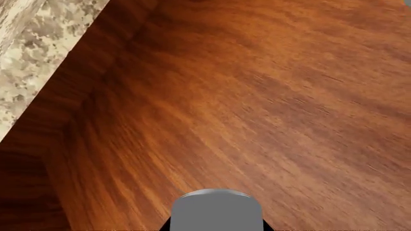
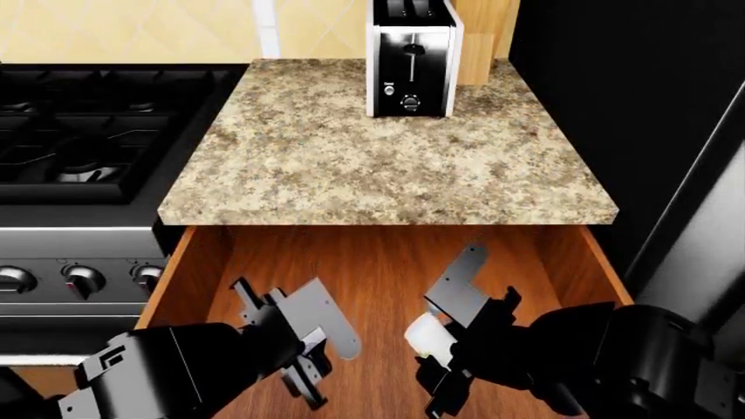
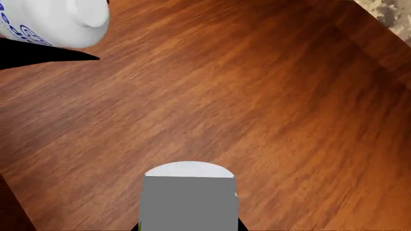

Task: Pick and place the shaker into the drawer. Then close the cabinet.

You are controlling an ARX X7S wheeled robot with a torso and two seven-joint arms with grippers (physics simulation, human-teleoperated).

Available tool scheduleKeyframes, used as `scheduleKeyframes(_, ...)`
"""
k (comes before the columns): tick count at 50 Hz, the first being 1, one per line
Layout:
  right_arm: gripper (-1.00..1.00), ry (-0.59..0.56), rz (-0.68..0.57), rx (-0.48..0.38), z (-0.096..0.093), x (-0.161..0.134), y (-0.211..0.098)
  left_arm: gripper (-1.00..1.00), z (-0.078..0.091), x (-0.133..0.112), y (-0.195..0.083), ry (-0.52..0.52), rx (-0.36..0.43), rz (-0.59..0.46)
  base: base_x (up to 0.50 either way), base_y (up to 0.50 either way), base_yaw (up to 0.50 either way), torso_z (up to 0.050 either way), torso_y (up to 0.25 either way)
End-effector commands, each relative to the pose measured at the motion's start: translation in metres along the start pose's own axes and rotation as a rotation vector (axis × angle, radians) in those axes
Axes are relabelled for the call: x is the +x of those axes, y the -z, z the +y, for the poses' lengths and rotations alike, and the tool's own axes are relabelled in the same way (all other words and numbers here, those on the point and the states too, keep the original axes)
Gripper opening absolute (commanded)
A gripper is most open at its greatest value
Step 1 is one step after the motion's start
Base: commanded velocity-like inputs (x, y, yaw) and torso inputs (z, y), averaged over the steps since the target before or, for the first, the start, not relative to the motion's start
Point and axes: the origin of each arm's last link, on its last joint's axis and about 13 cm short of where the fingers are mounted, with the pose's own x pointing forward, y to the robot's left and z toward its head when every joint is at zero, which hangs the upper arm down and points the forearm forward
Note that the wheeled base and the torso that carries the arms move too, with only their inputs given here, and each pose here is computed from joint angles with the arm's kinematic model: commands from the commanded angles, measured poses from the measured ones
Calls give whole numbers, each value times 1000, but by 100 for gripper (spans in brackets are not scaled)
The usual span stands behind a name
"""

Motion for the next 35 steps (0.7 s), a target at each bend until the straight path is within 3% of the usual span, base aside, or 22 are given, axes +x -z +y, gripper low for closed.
scheduleKeyframes(1,-100,22,33,-54,7,14,7,-100,-2,4,3,1,-3,11,0,4,6,0,0)
scheduleKeyframes(22,-100,5,109,-36,-7,29,1,-100,1,8,1,-4,-2,8,1,3,3,0,0)
scheduleKeyframes(35,-100,-6,123,-44,-5,36,3,-100,-1,9,1,-1,1,11,0,0,0,0,0)
